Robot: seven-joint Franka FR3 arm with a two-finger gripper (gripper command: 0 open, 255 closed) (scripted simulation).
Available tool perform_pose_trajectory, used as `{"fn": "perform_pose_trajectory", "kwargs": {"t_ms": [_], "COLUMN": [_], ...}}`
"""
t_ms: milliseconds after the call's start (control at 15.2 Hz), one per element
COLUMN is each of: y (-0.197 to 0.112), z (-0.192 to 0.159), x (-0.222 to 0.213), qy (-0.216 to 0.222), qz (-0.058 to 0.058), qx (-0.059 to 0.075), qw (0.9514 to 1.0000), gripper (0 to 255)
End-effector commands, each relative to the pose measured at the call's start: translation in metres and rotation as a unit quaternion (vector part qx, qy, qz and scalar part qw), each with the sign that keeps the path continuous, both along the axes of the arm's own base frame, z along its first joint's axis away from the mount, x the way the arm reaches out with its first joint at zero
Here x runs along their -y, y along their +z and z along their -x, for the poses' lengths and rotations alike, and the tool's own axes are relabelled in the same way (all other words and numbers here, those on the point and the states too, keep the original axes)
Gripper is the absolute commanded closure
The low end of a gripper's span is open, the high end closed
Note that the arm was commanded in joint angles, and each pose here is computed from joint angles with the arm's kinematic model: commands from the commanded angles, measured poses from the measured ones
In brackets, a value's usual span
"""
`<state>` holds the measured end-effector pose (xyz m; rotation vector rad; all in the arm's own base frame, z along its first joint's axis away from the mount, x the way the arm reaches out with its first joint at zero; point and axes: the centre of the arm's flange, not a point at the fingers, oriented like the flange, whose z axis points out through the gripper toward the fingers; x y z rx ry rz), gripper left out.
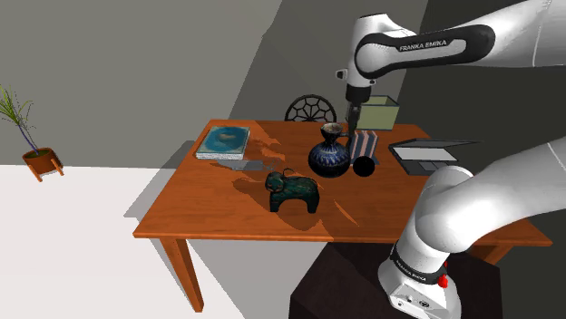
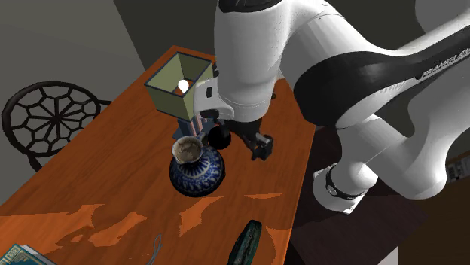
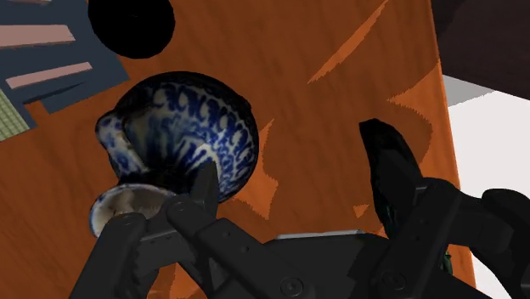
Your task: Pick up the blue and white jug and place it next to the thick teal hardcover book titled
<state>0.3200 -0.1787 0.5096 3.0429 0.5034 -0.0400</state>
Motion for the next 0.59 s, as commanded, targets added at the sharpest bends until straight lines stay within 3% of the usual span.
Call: {"fn": "perform_pose_trajectory", "kwargs": {"t_ms": [0, 528], "y": [-0.012, -0.053], "z": [-0.004, -0.039], "x": [0.028, 0.121], "qy": [0.028, 0.130], "qz": [-0.003, -0.018], "qx": [0.004, 0.018], "qw": [0.9996, 0.9911], "gripper": [0, 0]}}
